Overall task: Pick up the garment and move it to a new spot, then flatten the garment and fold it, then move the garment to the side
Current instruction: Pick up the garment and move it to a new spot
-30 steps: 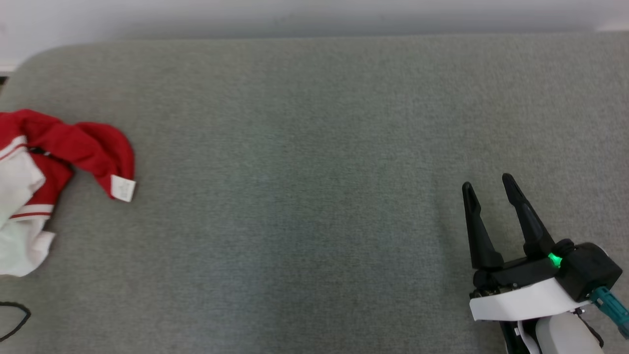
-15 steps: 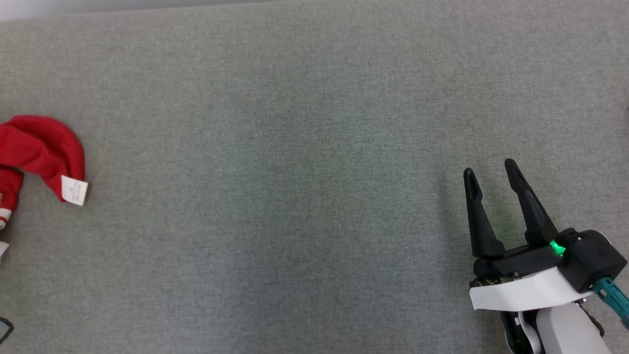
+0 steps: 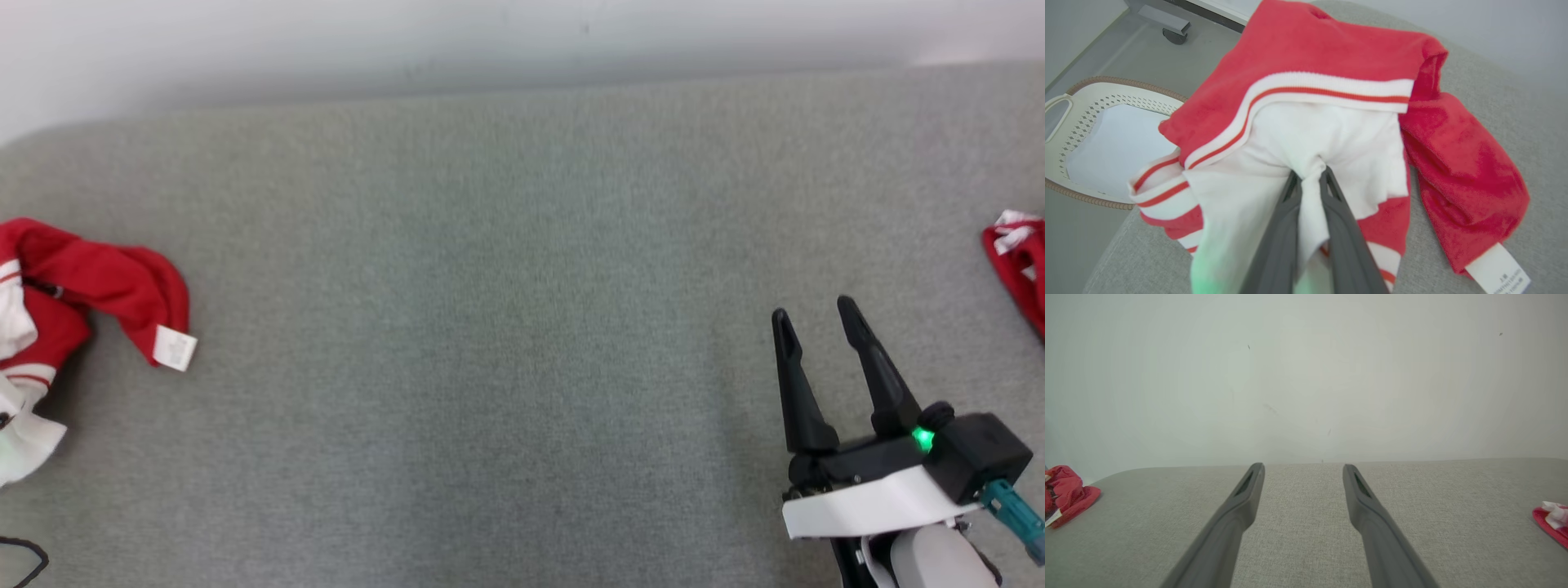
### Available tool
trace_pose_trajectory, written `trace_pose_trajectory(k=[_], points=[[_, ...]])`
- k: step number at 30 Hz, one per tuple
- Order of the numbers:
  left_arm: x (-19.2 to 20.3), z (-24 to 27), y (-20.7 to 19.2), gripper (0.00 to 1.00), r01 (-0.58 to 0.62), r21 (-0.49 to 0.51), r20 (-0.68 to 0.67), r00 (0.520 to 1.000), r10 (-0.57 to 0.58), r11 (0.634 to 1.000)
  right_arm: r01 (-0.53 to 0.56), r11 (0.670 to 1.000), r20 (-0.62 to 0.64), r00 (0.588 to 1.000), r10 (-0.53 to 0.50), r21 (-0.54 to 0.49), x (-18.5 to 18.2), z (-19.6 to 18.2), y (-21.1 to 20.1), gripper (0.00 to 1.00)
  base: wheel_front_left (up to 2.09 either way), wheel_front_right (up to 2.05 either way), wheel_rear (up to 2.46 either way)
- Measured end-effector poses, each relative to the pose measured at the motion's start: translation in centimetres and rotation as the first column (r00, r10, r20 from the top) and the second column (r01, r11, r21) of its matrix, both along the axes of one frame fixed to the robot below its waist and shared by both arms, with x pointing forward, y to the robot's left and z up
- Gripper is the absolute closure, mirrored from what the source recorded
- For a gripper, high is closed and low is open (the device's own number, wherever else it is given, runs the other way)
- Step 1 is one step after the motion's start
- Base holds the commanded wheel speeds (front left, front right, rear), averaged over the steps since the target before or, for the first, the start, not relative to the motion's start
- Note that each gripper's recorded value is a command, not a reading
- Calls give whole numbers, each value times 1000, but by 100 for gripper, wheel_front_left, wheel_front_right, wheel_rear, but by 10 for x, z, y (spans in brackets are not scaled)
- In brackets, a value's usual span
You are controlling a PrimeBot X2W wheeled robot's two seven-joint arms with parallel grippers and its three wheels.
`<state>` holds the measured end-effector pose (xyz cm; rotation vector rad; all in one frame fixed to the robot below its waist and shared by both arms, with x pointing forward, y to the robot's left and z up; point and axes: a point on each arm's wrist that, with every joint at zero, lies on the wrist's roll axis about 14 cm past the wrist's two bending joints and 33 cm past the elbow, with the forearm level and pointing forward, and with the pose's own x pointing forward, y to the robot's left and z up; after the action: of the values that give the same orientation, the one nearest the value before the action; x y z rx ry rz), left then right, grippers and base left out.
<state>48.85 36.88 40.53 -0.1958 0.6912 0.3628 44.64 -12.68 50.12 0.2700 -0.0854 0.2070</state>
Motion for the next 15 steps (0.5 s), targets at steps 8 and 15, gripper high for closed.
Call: trace_pose_trajectory(k=[8, 15], points=[[12, 86, -11, 100, 98, 109, 197, 973, -118, 989, -1, 1000, 45, 999, 0, 13, -28, 24, 1, 0, 0, 0, 0], [16, 162, -55, 100, 203, 161, 367, 896, -249, 966, 24, 999, 95, 995, -27, 32, -55, 45, -7, 0, 0, 0, 0]])
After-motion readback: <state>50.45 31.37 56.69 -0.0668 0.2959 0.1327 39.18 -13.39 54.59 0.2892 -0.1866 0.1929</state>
